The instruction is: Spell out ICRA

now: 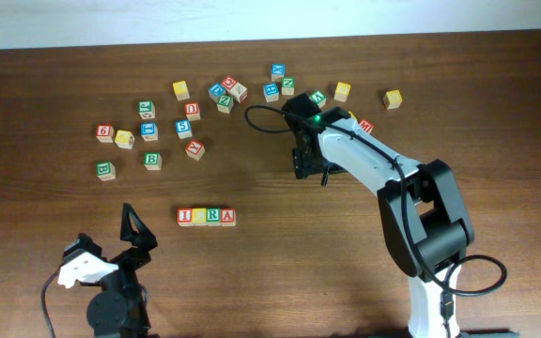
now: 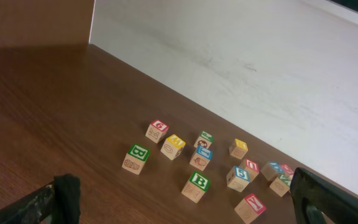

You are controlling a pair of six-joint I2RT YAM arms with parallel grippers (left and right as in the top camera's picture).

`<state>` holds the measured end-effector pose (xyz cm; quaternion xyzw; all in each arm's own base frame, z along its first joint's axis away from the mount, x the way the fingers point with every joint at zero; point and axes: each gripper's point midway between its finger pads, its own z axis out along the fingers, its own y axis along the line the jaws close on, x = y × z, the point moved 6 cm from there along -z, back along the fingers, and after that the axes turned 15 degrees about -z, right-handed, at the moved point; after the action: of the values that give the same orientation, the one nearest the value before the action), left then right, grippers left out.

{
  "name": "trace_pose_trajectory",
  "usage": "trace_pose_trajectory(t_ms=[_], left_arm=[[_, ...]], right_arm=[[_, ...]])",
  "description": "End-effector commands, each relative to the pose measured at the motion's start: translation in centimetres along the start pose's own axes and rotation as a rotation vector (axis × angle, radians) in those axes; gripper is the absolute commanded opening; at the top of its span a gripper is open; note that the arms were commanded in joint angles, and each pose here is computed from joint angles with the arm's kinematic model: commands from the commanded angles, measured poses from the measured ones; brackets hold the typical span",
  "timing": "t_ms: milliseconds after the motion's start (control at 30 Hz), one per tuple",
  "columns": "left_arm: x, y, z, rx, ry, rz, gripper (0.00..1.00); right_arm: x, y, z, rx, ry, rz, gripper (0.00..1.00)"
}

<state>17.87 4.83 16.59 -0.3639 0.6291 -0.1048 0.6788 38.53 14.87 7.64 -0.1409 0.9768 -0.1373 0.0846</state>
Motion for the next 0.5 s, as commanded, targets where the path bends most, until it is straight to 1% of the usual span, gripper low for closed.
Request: trace_pose_trajectory(t_ms=[0,367,433,467], left_arm=[[0.02,0.10,-0.02,-0.004,-0.001,-0.001,0.99],[-0.04,0.17,-0.02,-0.011,-0.007,0.000,0.99],[-0.03,0.17,-0.02,-0.011,-0.005,0.045,0.99],[-0.02,0.18,-0.01,-0.012,-0.004,0.103,0.99]], right_arm=[[0.02,-0.57,-0.95,0.009,-0.022,0.010,0.98],[0.02,-0.57,-0.95,0.009,-0.022,0.010,0.98],[0.02,-0.57,-0.95,0.009,-0.022,0.010,0.98],[0.02,-0.57,-0.95,0.009,-0.022,0.010,0.98]])
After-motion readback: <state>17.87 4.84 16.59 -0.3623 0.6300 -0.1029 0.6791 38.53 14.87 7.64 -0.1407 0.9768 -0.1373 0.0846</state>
